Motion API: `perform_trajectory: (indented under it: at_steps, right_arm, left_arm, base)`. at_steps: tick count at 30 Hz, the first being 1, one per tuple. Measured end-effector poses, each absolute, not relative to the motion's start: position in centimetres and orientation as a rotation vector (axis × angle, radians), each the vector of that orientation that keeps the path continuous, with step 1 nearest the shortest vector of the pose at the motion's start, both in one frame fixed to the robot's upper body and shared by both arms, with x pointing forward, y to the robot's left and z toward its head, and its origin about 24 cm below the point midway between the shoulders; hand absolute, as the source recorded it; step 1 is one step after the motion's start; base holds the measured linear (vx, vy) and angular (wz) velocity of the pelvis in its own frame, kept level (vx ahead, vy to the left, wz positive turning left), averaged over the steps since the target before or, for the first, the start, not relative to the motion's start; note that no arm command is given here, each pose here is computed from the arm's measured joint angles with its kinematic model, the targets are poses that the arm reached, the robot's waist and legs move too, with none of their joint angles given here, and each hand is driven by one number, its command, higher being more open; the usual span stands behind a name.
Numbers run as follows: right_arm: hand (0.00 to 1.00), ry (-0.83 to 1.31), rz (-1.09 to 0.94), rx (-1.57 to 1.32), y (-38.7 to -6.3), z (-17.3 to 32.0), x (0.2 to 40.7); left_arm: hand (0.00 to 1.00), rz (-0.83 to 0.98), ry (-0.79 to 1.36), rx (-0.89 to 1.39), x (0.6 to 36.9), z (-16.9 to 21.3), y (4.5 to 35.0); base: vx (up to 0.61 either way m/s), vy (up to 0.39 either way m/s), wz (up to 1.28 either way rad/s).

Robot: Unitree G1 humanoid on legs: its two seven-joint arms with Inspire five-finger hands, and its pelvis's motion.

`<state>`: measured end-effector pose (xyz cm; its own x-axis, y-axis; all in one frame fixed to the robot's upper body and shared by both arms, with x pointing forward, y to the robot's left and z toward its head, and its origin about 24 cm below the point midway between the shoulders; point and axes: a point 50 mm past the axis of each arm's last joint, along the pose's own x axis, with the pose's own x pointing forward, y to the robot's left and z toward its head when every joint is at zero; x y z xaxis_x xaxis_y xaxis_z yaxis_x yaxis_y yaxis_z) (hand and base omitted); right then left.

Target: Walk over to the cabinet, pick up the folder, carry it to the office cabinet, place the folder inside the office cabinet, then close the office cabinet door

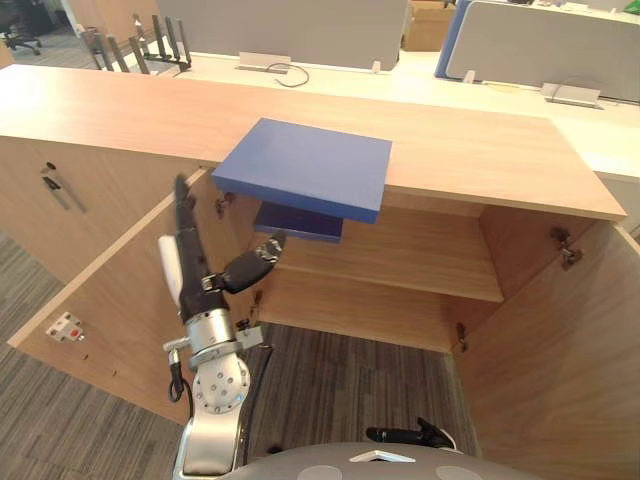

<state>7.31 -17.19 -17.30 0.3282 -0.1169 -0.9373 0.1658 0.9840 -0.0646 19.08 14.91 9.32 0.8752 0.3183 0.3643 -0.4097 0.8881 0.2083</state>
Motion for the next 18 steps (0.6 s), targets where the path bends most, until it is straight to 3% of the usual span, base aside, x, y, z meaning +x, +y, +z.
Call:
perform_trajectory:
  at_steps: [6, 9, 18]
  right_arm:
    - [1.0, 1.221, -0.17, 0.033, -17.4, -17.3, 7.6]
    - [1.0, 1.217, -0.142, -0.007, -17.9, -17.2, 7.8]
    - [1.0, 1.212, -0.109, -0.031, -18.1, -17.1, 8.3]
  left_arm:
    - [1.0, 0.266, -0.467, 0.553, 20.9, 10.7, 13.9]
    - [1.0, 0.196, -0.426, 0.742, 21.9, 9.0, 14.5]
    - [1.0, 0.151, -0.364, 0.963, 22.6, 7.2, 16.5]
  base:
    - [0.0, -0.012, -0.07]
    - [-0.04, -0.019, -0.02]
    - [-0.03, -0.009, -0.05]
